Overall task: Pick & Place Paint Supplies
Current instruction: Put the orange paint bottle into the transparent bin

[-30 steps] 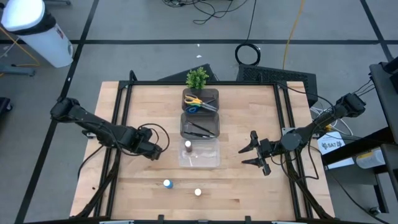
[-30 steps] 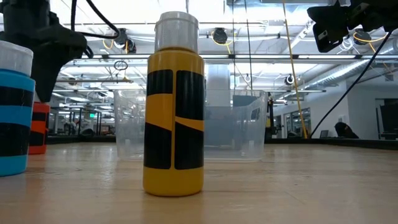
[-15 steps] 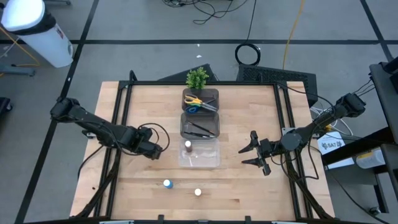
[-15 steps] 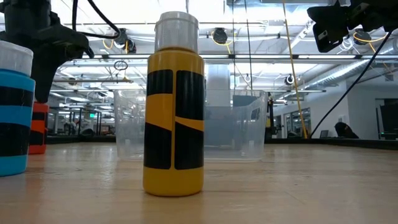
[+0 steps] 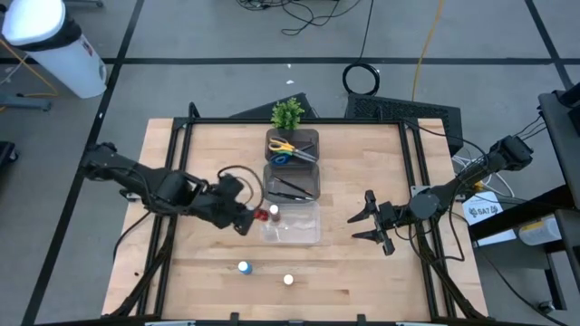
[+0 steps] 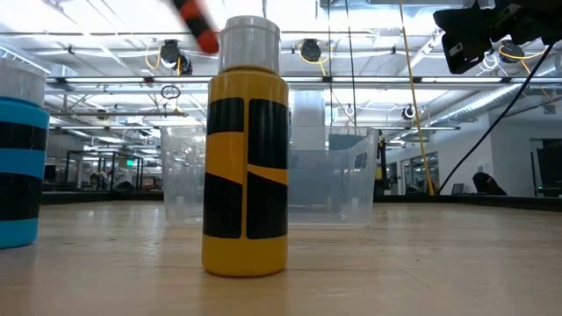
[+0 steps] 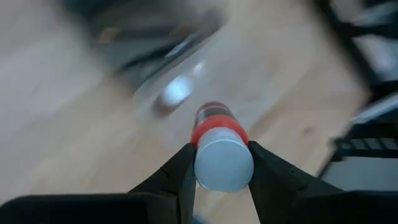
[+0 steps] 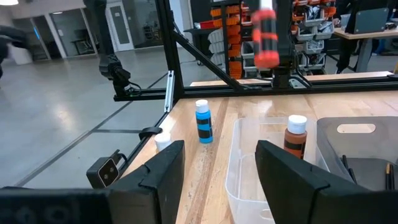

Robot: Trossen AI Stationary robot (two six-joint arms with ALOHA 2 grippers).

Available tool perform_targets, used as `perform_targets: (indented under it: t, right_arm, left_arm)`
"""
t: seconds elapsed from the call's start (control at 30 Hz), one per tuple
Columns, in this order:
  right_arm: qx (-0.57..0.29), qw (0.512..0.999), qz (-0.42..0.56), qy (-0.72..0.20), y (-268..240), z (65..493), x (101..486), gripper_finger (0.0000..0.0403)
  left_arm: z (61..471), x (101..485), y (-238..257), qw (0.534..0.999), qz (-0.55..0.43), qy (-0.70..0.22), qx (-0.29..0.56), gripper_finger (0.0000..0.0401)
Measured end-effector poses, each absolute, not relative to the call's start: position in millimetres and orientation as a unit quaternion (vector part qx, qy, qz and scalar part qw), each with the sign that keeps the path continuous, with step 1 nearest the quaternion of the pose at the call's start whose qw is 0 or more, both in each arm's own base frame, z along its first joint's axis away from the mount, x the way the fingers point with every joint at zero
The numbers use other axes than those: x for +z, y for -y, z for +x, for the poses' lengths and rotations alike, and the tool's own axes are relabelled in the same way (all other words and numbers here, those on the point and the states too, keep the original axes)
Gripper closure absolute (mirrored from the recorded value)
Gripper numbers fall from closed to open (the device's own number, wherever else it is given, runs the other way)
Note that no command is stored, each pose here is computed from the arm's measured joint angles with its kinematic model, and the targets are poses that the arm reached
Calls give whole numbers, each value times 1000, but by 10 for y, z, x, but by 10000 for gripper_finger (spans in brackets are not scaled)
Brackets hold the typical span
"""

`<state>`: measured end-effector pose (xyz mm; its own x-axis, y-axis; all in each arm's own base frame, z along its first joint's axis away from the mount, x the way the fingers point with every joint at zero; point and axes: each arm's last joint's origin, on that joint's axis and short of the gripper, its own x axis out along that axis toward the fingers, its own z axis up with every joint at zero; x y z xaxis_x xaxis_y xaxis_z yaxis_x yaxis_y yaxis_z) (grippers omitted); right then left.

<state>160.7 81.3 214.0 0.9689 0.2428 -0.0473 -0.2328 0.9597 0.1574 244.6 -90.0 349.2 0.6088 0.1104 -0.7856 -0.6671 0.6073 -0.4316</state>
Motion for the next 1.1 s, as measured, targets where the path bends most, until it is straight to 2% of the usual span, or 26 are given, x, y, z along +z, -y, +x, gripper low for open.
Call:
perform_targets:
  t: [0.17,0.33,0.63,1.1]
  right_arm:
    - [120,989,75,-33,-813,1607,2140,220]
    - [120,989,76,-33,-812,1607,2140,220]
    - [120,989,76,-33,-813,1607,2140,220]
    - [120,989,75,-34,-813,1607,2138,220]
  left_arm:
    - [2931,3827,974,867,-305,-350,183,277]
    - [3519,3870,964,877,-245,-389,141,277]
    - [4157,3373,621,819,-196,-505,191,277]
    - [4507,2715,539,782,-184,-556,213,277]
